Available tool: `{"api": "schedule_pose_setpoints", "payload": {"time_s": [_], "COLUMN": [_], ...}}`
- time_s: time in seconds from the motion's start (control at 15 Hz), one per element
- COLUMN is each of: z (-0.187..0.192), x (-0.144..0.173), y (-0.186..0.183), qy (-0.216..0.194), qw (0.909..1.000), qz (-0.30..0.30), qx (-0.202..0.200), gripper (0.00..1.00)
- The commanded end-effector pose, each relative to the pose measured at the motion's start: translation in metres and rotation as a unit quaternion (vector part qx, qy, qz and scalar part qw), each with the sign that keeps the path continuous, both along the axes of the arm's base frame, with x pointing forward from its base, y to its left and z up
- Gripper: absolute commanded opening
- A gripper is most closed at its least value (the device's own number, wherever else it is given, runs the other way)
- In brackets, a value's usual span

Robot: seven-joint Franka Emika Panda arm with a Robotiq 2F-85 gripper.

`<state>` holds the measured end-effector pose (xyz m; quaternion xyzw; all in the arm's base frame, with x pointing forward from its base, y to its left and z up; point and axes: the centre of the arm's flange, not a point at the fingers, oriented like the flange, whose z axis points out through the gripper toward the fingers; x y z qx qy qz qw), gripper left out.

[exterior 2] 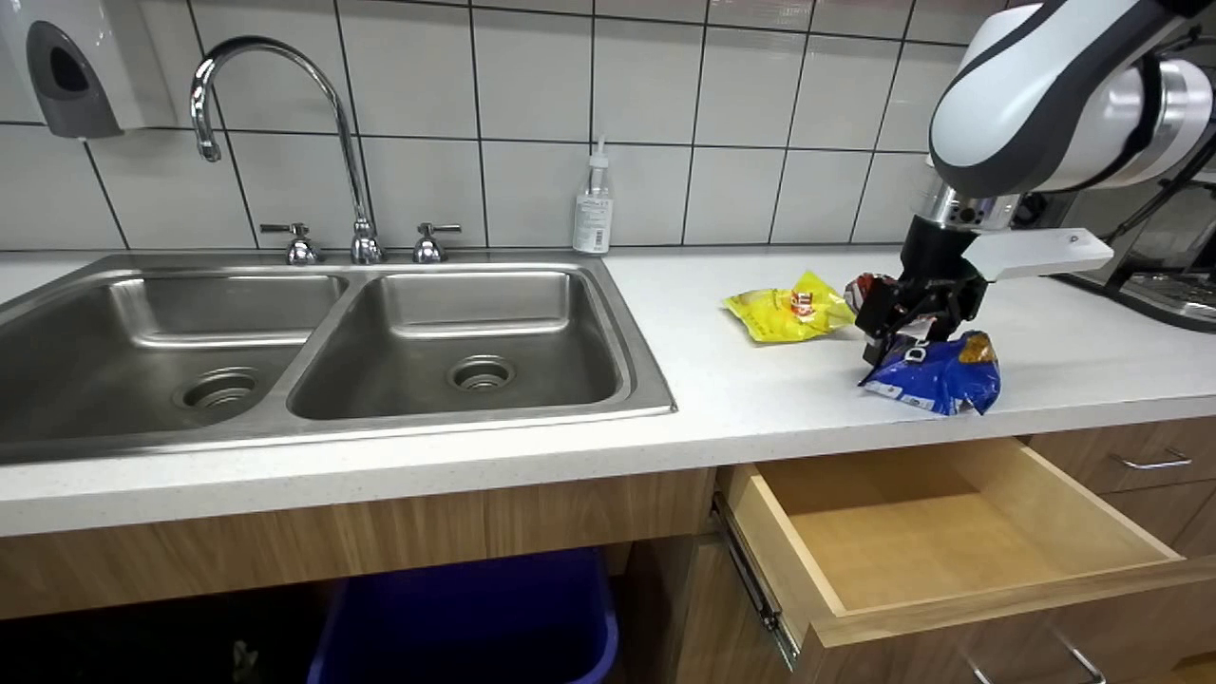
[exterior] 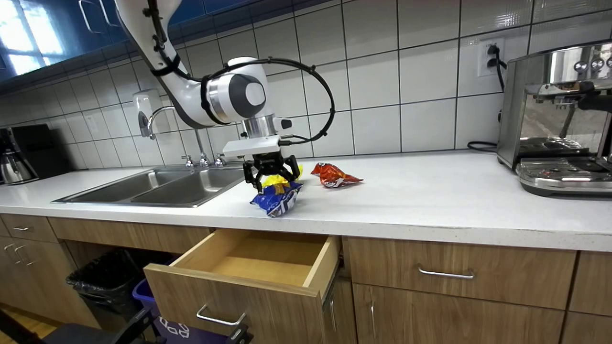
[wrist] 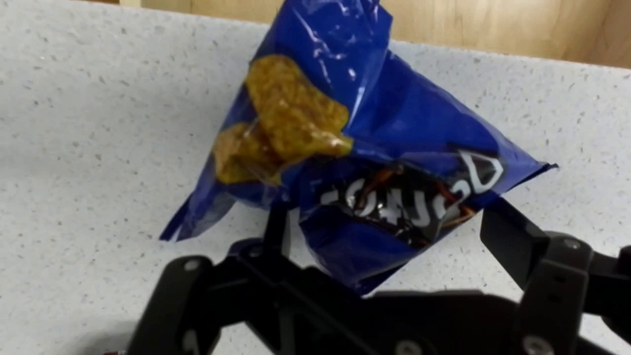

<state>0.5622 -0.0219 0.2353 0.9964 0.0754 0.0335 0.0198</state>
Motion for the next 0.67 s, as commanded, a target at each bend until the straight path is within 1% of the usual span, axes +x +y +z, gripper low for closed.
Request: {"api": "schedule_pose_setpoints", "payload": {"time_s": [0.0,0.6], "z": [0.007,0.009], "x": [-0.018,-0.046], "y": [-0.004,-0.017], "qy": [0.008,0.016], "qw": [0.9999,0.9996], "qz": [0.006,0.000], "qx": [-0.009,-0.024], "gripper": [1.00,1.00]}}
